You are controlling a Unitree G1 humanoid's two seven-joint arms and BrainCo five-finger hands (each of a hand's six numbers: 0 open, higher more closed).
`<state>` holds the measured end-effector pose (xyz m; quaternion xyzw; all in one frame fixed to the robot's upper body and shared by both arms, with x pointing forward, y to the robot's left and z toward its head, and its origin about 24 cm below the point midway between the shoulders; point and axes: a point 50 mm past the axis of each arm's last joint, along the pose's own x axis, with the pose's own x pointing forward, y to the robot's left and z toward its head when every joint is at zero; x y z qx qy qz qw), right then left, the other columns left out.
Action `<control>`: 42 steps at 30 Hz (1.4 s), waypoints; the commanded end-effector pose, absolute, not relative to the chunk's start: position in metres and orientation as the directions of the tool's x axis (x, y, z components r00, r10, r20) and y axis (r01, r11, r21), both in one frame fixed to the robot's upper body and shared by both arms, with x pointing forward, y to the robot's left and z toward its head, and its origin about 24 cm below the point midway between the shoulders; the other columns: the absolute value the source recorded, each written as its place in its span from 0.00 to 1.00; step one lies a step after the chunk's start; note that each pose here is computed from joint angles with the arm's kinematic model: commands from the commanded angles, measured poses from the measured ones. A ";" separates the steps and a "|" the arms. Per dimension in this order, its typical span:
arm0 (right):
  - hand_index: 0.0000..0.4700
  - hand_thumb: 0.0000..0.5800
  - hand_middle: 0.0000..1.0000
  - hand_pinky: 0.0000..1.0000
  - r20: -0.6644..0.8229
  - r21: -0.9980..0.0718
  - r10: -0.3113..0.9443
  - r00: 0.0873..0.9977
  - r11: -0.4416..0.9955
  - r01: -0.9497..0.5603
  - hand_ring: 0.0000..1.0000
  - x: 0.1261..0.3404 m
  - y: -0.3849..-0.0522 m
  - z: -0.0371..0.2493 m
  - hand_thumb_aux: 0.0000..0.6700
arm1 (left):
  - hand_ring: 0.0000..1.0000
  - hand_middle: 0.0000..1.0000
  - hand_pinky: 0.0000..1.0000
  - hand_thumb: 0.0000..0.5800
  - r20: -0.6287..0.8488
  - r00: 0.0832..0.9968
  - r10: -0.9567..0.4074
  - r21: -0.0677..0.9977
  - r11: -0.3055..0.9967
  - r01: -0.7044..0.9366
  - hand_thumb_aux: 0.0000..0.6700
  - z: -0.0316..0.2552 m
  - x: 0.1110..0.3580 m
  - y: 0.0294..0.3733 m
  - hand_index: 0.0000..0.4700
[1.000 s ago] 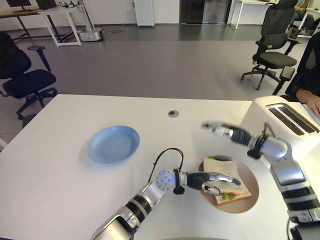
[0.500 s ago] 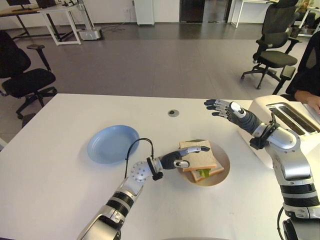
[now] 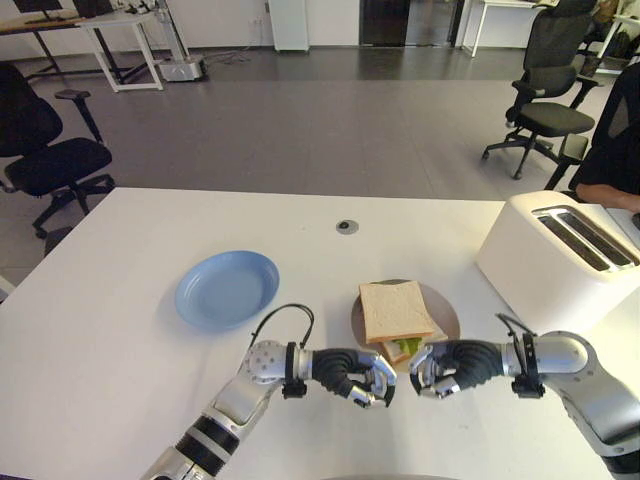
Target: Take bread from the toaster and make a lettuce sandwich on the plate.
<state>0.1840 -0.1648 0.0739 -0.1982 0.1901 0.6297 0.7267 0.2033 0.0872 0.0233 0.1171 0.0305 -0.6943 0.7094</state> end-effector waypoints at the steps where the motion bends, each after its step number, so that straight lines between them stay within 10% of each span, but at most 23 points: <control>1: 1.00 1.00 1.00 1.00 -0.612 0.010 0.785 0.100 0.134 -0.991 1.00 0.172 -0.176 0.052 1.00 | 1.00 1.00 1.00 1.00 -0.318 0.050 -0.947 0.167 -0.004 0.986 1.00 0.004 0.206 0.085 1.00; 4: 1.00 1.00 1.00 1.00 -0.658 -0.037 0.733 0.171 0.196 -0.980 1.00 0.182 -0.183 0.038 1.00 | 1.00 1.00 1.00 1.00 -0.314 0.160 -0.936 0.290 0.066 0.955 1.00 -0.003 0.220 0.079 1.00; 9: 1.00 1.00 1.00 1.00 -0.468 -0.304 0.700 0.539 0.445 -0.842 1.00 0.247 -0.173 0.053 1.00 | 1.00 1.00 1.00 1.00 -0.185 0.379 -0.907 0.489 0.249 0.836 1.00 0.008 0.250 0.083 1.00; 22: 1.00 1.00 1.00 1.00 -0.271 -0.356 0.618 0.738 0.647 -0.674 1.00 0.325 -0.148 0.049 1.00 | 1.00 1.00 1.00 1.00 -0.044 0.814 -0.579 0.629 0.617 0.473 1.00 0.027 0.335 0.086 1.00; 28: 1.00 1.00 1.00 1.00 -0.166 -0.301 0.696 0.699 0.639 -0.708 1.00 0.309 -0.148 0.069 1.00 | 1.00 1.00 1.00 1.00 0.079 0.746 -0.661 0.554 0.652 0.518 1.00 0.037 0.326 0.083 1.00; 33: 1.00 1.00 1.00 1.00 0.101 -0.214 0.733 0.673 0.677 -0.705 1.00 0.287 -0.151 0.130 1.00 | 1.00 1.00 1.00 1.00 0.591 0.558 -0.583 0.387 0.811 0.438 0.93 0.140 0.303 0.101 0.93; 34: 0.53 0.77 0.52 0.52 0.163 -0.196 0.715 0.680 0.699 -0.688 0.52 0.282 -0.152 0.142 0.53 | 1.00 1.00 1.00 0.95 0.662 0.513 -0.547 0.347 0.830 0.437 0.78 0.162 0.292 0.106 0.78; 35: 0.00 0.00 0.00 0.00 0.209 -0.184 0.699 0.684 0.715 -0.674 0.00 0.278 -0.152 0.150 0.00 | 0.60 0.60 0.60 0.75 0.705 0.482 -0.519 0.315 0.839 0.443 0.50 0.176 0.283 0.109 0.50; 36: 0.00 0.00 0.00 0.00 0.242 -0.183 0.687 0.685 0.725 -0.664 0.00 0.274 -0.151 0.155 0.00 | 0.30 0.30 0.30 0.26 0.730 0.467 -0.499 0.284 0.843 0.457 0.14 0.184 0.275 0.111 0.14; 37: 0.00 0.00 0.00 0.00 0.270 -0.191 0.671 0.690 0.740 -0.645 0.00 0.271 -0.149 0.158 0.00 | 0.11 0.11 0.11 0.00 0.735 0.465 -0.494 0.271 0.842 0.466 0.00 0.188 0.270 0.111 0.00; 42: 0.00 0.00 0.00 0.00 0.470 -0.049 0.398 0.787 0.903 -0.427 0.00 0.276 -0.147 0.179 0.00 | 0.00 0.00 0.00 0.00 0.703 0.586 -0.403 0.190 0.900 0.392 0.00 0.180 0.268 0.113 0.00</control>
